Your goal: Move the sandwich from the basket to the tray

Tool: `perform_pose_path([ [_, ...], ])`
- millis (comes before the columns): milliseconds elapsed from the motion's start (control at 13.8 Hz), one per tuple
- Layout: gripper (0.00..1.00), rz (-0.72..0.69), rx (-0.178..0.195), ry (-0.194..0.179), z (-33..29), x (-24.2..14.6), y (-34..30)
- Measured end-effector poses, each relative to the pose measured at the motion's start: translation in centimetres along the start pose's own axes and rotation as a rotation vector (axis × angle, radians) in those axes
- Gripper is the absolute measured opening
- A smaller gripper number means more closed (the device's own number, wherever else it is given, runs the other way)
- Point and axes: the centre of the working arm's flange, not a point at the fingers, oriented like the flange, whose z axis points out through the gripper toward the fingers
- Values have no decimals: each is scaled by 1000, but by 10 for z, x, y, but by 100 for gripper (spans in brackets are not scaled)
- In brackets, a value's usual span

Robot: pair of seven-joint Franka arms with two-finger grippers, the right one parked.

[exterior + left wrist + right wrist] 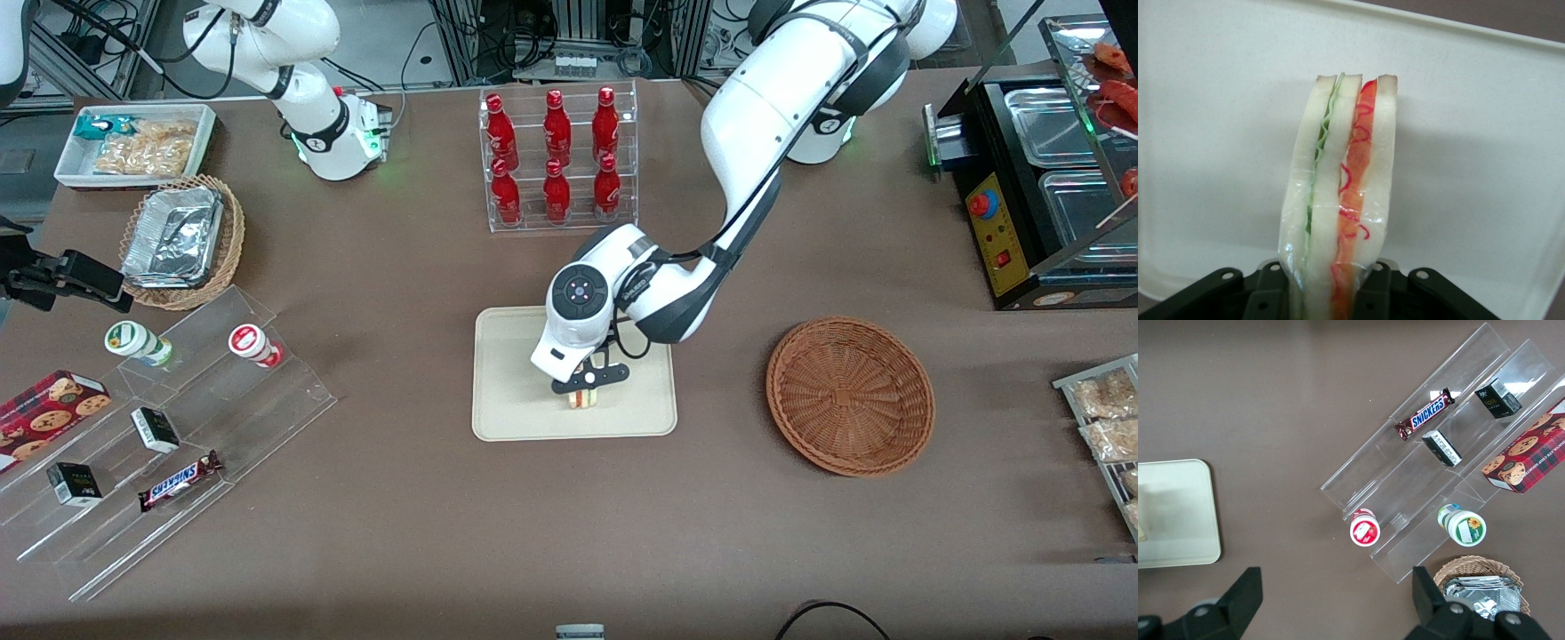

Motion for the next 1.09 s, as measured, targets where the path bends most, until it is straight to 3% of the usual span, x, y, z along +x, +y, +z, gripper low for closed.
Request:
perform_pose_path([
  [290, 84, 13, 21, 102, -31, 10, 2],
  [435, 100, 13, 65, 165, -77, 16, -7],
  [652, 100, -64, 108, 223, -182, 30, -53],
  [725, 100, -84, 115, 220, -219, 42, -84],
  [797, 100, -67, 118, 193, -250, 54, -119],
  [942, 100, 1, 149, 111, -290, 70, -190],
  [1087, 100, 53, 156, 28, -318, 86, -263],
])
